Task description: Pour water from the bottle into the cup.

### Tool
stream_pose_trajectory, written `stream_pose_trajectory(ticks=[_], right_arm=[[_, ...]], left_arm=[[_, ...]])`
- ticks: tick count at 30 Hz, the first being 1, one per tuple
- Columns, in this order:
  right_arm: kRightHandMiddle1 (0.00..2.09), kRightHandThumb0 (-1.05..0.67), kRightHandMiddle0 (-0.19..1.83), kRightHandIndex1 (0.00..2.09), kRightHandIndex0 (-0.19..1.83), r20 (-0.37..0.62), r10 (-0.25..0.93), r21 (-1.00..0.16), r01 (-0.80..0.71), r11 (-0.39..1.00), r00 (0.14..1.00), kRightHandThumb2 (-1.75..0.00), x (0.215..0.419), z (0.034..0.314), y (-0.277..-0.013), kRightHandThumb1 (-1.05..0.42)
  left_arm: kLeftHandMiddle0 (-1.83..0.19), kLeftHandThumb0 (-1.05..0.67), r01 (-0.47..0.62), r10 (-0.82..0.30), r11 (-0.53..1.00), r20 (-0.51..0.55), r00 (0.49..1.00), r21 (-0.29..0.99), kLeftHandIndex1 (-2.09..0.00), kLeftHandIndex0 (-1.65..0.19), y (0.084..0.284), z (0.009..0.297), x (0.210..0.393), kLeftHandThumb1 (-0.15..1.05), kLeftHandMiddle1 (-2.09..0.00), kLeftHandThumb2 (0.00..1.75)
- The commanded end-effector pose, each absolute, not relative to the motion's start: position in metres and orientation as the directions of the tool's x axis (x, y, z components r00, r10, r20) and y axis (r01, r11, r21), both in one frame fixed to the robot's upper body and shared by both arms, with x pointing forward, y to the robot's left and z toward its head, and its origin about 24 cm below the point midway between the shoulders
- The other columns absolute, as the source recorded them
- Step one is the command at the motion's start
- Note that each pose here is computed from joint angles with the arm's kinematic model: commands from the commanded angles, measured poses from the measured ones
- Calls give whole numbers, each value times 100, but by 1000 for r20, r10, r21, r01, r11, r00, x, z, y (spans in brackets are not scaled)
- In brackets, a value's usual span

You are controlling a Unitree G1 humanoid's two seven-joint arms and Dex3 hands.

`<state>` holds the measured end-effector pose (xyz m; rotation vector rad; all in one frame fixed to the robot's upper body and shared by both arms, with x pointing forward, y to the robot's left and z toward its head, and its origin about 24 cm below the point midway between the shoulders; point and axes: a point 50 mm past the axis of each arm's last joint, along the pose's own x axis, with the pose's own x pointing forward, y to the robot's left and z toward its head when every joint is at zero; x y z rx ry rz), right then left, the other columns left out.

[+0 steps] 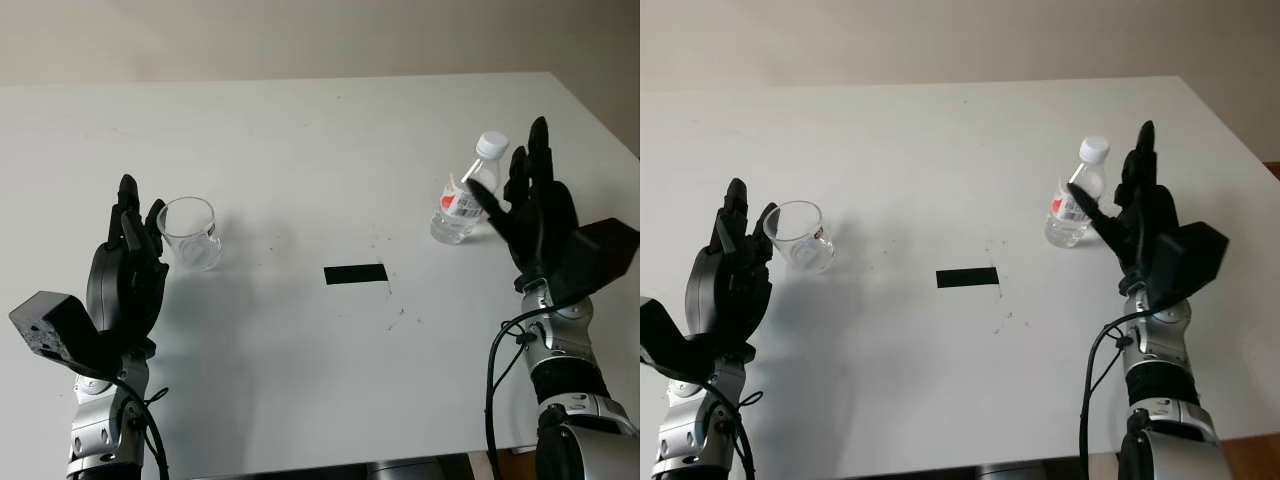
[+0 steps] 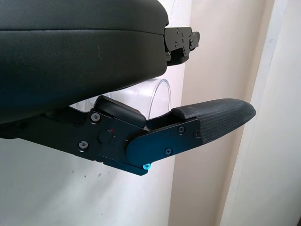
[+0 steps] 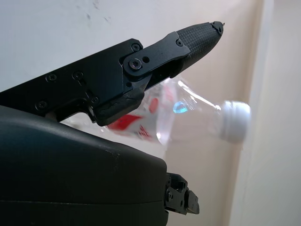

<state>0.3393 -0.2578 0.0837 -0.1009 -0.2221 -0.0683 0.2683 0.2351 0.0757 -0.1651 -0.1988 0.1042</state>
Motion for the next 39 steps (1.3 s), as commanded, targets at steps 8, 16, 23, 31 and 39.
stream_pose_trajectory(ticks=[8, 16, 23, 31, 39], right_arm=[[0, -86, -19, 0, -19, 161, -49, -182, 78, 980, 986, -6, 353, 88, -255, -94], [0, -81, -19, 0, -19, 164, 32, -198, 1, 980, 986, -6, 358, 91, -240, -96], [0, -82, -19, 0, -19, 72, 80, -109, -72, 991, 994, -6, 371, 90, -229, -97], [6, -68, -8, 5, -10, 52, 52, -52, -50, 997, 997, -5, 380, 92, -213, -97], [206, -40, 4, 206, 27, 6, -11, -141, 12, 990, 1000, -5, 383, 91, -212, -96]], left_arm=[[19, -89, -92, 124, 982, 202, 972, -162, 0, 7, 239, 79, 265, 105, -43, 73], [19, -90, -91, 122, 983, 200, 972, -161, 0, 7, 238, 78, 266, 105, -41, 73], [19, -89, -91, 124, 982, 199, 972, -165, 0, 8, 237, 77, 266, 105, -40, 74], [19, -90, -95, 126, 982, 199, 972, -161, 0, 8, 237, 78, 265, 105, -40, 74], [19, -89, -104, 138, 980, 206, 969, -168, 0, 8, 236, 78, 265, 105, -40, 74]])
